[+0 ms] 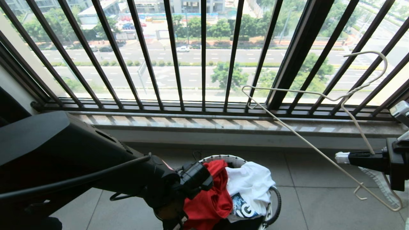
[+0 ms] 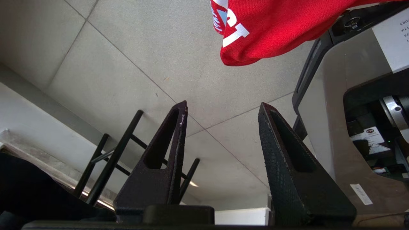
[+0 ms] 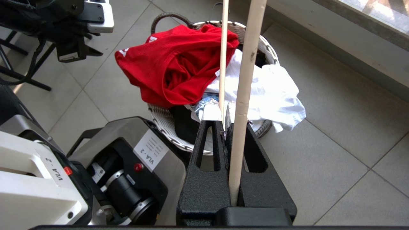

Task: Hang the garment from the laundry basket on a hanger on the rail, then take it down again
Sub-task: Pick up clothes from the basket

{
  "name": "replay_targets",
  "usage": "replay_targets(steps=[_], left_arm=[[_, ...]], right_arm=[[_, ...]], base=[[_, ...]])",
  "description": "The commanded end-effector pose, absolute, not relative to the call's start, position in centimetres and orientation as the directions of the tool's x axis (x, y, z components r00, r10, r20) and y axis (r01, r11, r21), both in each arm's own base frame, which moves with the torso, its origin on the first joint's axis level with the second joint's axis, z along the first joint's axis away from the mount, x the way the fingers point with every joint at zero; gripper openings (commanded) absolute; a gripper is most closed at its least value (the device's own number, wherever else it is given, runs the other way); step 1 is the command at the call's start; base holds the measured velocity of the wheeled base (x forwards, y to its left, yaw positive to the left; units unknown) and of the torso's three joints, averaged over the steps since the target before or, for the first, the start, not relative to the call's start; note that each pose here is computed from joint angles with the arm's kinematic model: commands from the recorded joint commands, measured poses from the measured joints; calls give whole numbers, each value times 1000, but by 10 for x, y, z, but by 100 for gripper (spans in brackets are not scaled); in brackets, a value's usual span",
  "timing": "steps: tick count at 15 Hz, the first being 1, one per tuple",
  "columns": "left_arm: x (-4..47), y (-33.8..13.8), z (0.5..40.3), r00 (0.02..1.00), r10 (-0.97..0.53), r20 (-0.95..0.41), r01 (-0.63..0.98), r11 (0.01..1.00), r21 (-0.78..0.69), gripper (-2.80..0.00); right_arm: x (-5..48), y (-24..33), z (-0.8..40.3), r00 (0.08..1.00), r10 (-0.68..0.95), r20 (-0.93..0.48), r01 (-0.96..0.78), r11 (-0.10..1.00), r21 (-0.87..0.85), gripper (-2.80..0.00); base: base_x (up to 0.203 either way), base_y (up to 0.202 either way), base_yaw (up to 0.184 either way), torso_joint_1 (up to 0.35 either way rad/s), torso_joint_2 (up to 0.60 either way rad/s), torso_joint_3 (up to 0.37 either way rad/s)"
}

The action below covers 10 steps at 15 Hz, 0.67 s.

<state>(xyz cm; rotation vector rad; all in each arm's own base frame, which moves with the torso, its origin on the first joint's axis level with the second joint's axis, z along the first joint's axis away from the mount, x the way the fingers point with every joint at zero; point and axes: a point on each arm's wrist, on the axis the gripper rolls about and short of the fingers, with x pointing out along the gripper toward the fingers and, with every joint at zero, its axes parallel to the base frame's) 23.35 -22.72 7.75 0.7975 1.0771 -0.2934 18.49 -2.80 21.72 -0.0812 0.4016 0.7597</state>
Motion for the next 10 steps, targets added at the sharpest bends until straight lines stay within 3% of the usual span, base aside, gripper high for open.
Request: replay_targets(steps=[1,3,7,8,10], left_arm=[[238,-219,90,489,148,-860,556,707,438,0],[235,-215,113,529,89,-844,536,736,414,0],[241,-222,127,494,-93,-865,577,779,246,0],[246,-223,126,513,-128,-848,573,788,227,-280],[250,-223,124,531,-155,-833,579,785,223,-280]], right_arm=[[187,-29,215,648,657,-386,-686,723,80,-280],[188,-30,214,661,635,-400,-668,741,74,-280],[189,-30,212,659,631,-410,-663,744,79,-280],[188,-29,212,658,633,-408,-666,742,76,-280],[186,-28,215,659,635,-403,-671,738,67,-280]], base=[[0,0,0,0,0,0],[0,0,0,0,0,0],[0,0,0,0,0,0],[0,0,0,0,0,0],[0,0,0,0,0,0]])
